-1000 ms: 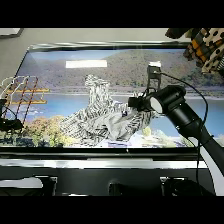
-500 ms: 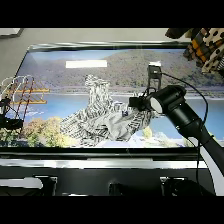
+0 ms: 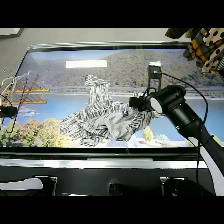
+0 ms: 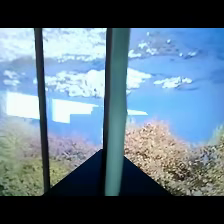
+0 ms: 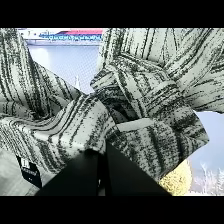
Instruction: Fold the clothes and pants, and hang the long-sleeved shirts on hangers.
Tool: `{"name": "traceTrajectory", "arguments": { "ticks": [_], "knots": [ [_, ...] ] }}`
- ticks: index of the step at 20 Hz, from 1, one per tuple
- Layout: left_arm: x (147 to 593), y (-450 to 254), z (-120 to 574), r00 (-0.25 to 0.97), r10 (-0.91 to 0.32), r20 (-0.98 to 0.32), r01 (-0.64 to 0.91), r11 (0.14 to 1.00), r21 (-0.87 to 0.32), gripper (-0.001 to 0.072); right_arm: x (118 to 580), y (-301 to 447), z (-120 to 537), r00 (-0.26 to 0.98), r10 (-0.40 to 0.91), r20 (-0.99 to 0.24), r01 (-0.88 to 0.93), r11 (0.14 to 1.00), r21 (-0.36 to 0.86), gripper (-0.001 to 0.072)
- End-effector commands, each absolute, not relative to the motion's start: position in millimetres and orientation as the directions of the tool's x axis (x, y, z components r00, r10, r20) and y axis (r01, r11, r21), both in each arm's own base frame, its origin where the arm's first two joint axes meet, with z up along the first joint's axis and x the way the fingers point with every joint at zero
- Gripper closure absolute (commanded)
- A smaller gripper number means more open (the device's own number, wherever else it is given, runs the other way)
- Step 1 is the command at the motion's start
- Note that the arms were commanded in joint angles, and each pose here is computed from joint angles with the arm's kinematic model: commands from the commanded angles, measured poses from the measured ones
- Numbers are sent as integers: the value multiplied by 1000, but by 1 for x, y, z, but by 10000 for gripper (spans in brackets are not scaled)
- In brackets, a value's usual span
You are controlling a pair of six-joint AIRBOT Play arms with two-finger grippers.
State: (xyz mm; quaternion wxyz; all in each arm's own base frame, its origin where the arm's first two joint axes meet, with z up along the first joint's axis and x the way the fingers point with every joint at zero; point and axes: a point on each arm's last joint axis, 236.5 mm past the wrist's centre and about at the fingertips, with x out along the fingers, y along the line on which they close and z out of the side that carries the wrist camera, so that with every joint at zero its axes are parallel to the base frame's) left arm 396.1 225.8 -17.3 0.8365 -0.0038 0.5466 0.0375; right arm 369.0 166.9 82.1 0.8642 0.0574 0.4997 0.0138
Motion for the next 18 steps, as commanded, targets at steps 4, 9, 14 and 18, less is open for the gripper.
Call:
{"name": "traceTrajectory", "arguments": {
  "ticks": [4,9,14,18],
  "knots": [
    [448,215,106,632,153,-760,-133,987,88,677,369,167,82,500,78,-863,26,994,105,672],
    [468,165,219,830,181,-528,-88,976,197,678,369,166,82,499,78,-863,25,994,104,672],
    [428,61,209,806,6,-593,146,967,207,680,365,156,79,485,32,-874,20,999,48,672],
    [358,-25,173,728,-157,-668,354,920,170,678,361,146,77,468,-9,-884,34,999,7,672]
  ]
}}
